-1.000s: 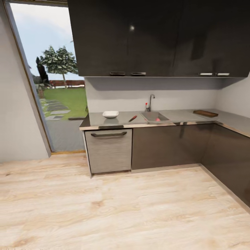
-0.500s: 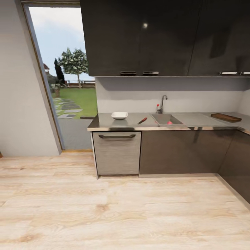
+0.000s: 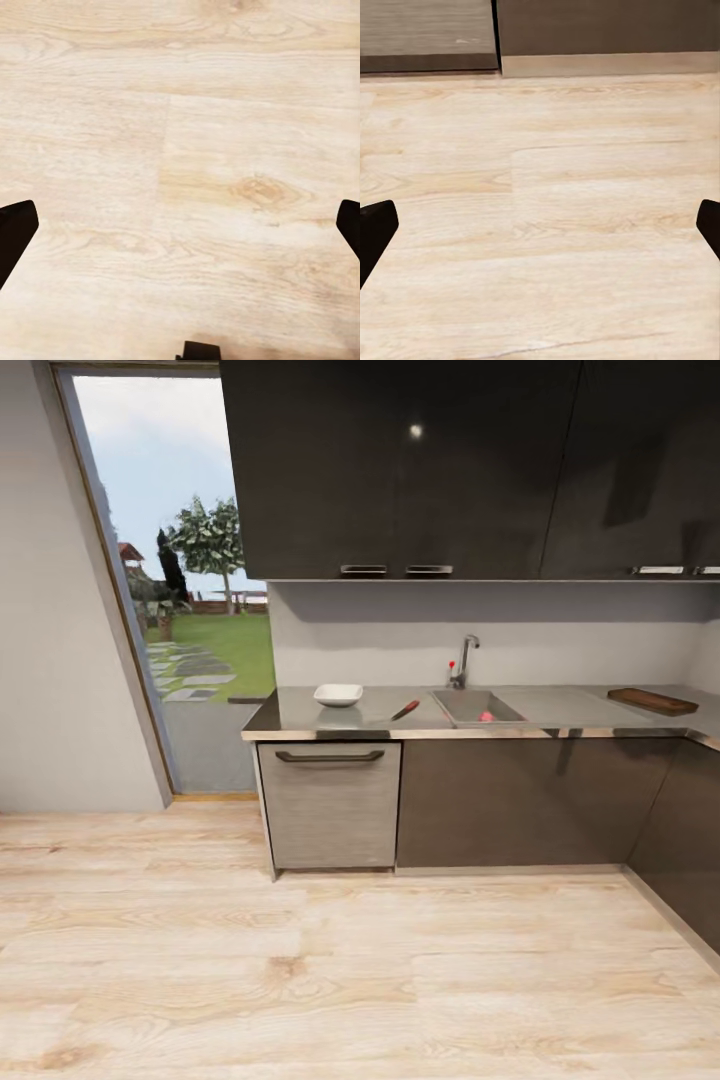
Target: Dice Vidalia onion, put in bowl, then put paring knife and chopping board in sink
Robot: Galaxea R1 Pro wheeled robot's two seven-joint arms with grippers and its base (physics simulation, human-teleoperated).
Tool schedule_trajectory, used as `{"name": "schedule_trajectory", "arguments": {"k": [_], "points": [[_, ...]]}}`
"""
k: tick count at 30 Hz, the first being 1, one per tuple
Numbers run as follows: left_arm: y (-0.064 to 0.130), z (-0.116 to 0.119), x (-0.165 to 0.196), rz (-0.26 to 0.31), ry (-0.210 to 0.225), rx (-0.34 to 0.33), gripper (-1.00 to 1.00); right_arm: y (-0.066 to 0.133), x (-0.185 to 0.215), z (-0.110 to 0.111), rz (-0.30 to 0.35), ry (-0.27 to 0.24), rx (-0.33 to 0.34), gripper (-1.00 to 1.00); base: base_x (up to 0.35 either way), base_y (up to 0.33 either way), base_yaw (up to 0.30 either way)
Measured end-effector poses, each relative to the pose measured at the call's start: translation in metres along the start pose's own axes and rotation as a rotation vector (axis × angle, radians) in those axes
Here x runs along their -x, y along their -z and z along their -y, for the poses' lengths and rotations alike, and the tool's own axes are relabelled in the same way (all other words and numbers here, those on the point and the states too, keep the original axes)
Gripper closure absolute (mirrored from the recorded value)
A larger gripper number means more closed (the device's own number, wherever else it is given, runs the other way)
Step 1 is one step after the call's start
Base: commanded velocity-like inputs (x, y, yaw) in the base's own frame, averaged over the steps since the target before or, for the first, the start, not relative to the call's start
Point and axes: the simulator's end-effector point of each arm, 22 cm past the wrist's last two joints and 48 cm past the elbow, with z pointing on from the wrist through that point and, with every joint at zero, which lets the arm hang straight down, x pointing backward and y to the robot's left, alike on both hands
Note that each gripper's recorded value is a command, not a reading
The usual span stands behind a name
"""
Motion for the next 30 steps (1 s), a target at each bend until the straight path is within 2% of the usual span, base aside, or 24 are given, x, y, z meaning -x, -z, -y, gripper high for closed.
{"name": "schedule_trajectory", "arguments": {"k": [12, 30], "points": [[0.0, 0.0, 0.0, -0.001, 0.0, -0.001, -1.0, 0.0, 0.0, 0.0, 0.0, 0.0, 0.0, -1.0, 0.001, -0.001, 0.0], [0.022, -0.001, 0.019, 0.0, -0.001, -0.001, -1.0, 0.013, 0.026, 0.002, 0.0, 0.003, 0.0, -1.0, 0.0, 0.0, 0.0]]}}
